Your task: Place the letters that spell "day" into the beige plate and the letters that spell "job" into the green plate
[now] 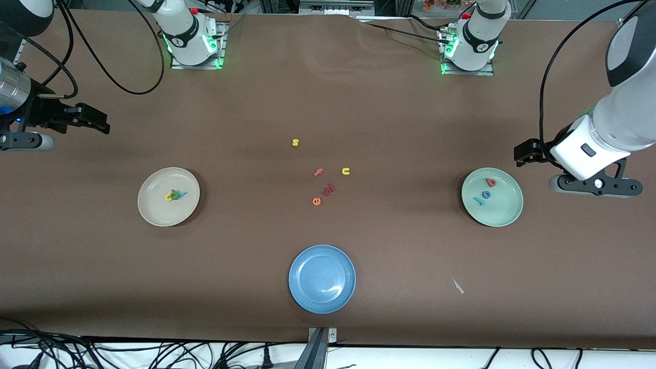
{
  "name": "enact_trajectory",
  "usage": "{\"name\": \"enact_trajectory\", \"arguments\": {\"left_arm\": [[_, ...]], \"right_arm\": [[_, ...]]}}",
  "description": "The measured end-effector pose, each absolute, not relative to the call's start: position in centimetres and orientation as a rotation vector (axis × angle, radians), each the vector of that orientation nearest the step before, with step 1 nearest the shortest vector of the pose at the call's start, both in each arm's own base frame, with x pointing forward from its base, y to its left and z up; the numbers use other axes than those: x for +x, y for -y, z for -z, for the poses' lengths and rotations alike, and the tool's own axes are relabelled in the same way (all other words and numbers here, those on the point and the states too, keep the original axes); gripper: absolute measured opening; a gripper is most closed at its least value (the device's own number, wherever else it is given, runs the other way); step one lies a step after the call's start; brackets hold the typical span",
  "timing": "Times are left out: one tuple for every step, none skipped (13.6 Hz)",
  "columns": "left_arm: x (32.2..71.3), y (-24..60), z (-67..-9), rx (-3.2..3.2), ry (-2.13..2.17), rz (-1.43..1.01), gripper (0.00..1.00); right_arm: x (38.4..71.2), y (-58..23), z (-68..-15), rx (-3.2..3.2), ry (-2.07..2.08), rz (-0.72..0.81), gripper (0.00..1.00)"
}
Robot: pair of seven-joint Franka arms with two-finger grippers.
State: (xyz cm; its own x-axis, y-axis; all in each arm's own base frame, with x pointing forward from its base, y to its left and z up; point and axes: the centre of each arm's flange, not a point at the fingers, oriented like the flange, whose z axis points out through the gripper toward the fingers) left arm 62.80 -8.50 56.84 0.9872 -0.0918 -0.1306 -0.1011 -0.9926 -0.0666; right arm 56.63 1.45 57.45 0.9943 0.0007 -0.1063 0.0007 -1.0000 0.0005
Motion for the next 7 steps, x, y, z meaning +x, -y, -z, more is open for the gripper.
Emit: {"name": "enact_trajectory", "arguments": {"left_arm": [[62.9,8.4,-56.6,-3.054,-0.162,-0.203,1.00],[63.0,8.3,-56.2,-3.061,-0.174,-0.221,1.00],[63.1,8.1,-55.9,-3.077,-0.176,-0.241,1.00],[63.1,7.6,-55.8,-3.095,-0.162,-0.254,1.00],[63.1,6.7,-55.9,-3.110,-0.147,-0.259,1.00],[62.9,5.9,-56.0,-3.114,-0.150,-0.254,1.00],[62.5,5.5,-56.1,-3.108,-0.160,-0.244,1.00]], "right_arm": [[56.6,-1.5,-57.4,3.137,-0.001,0.167,1.00],[56.6,-1.5,-57.4,3.137,-0.001,0.167,1.00],[56.6,-1.5,-57.4,3.137,-0.001,0.167,1.00],[56.6,-1.5,-57.4,3.137,-0.001,0.167,1.00],[56.6,-1.5,-57.4,3.137,-0.001,0.167,1.00],[56.6,-1.5,-57.4,3.137,-0.001,0.168,1.00],[56.6,-1.4,-57.4,3.137,-0.001,0.168,1.00]]}}
